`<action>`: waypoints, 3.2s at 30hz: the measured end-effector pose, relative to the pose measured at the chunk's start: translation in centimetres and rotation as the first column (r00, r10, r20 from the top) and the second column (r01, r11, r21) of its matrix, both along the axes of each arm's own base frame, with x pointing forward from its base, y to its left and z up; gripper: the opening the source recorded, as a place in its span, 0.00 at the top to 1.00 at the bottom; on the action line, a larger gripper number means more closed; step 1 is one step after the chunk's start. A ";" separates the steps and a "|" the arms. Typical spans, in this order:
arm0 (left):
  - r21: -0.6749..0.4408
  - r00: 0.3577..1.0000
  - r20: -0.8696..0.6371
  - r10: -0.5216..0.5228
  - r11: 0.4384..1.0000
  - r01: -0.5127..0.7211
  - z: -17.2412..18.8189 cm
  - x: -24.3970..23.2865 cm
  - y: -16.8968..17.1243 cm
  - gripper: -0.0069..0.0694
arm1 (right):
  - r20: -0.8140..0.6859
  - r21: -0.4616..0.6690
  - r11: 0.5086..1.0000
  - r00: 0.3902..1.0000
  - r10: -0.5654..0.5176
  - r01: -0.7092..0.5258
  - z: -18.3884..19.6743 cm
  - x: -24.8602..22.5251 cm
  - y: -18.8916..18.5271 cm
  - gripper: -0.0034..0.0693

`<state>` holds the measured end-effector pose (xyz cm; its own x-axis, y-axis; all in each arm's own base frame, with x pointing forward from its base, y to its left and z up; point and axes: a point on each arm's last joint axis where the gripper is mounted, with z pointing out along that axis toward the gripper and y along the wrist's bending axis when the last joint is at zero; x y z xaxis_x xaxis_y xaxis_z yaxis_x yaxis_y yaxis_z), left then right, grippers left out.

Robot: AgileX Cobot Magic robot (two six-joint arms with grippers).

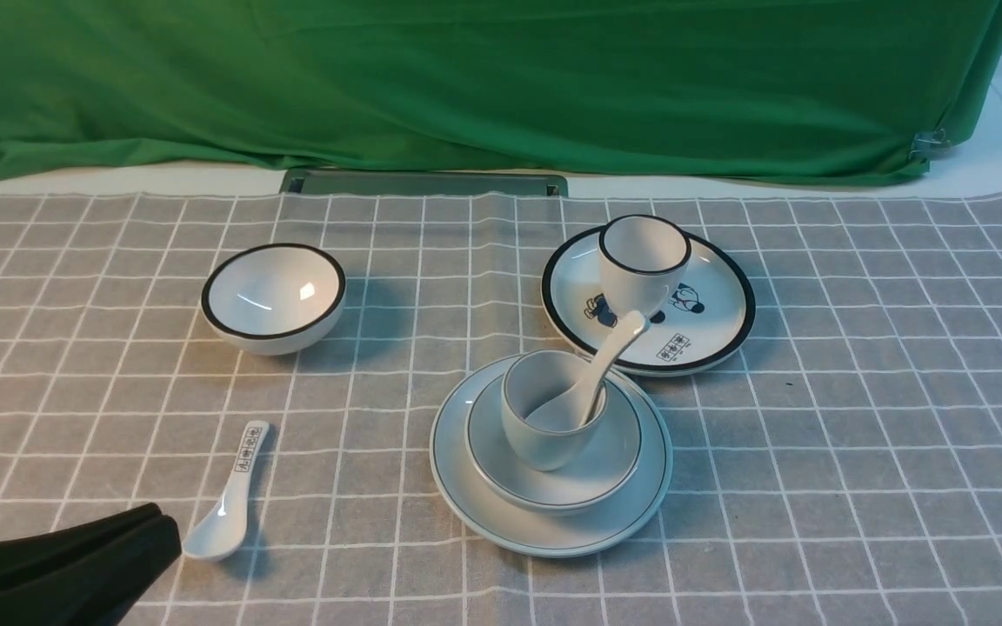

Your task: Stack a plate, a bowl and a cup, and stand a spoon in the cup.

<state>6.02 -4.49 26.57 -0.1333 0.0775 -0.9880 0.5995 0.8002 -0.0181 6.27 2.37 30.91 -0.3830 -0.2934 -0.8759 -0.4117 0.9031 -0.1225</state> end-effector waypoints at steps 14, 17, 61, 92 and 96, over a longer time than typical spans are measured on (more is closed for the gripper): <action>0.000 1.000 0.000 0.000 1.000 0.000 0.0 0.0 0.0 0.90 | 0.132 0.064 0.963 0.955 -0.267 0.261 -13.5 -1.1 -1.8 0.93; 0.000 1.000 -0.001 -0.004 1.000 0.004 0.0 0.0 0.0 0.90 | 0.143 0.084 0.961 0.951 -0.275 0.265 -13.4 -1.1 -1.8 0.93; -0.117 0.818 0.113 0.564 0.825 -0.553 -2.3 -1.3 4.2 0.89 | 0.146 0.088 0.960 0.950 -0.276 0.266 -13.3 -1.1 -1.8 0.84; -0.048 0.823 -0.060 0.565 0.822 -0.567 -7.7 -0.5 3.8 0.89 | 0.147 0.089 0.960 0.950 -0.276 0.266 -13.3 -1.1 -1.8 0.77; -0.046 0.823 -0.059 0.565 0.822 -0.567 -7.7 -0.5 3.8 0.89 | 0.147 0.089 0.960 0.950 -0.276 0.266 -13.3 -1.1 -1.8 0.76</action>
<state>5.53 -0.68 18.82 -0.1755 -0.0819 -0.9811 0.0391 0.9952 -0.0900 5.20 0.57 17.57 -0.2969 -0.1363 -0.9451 -0.1308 0.9862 -0.1012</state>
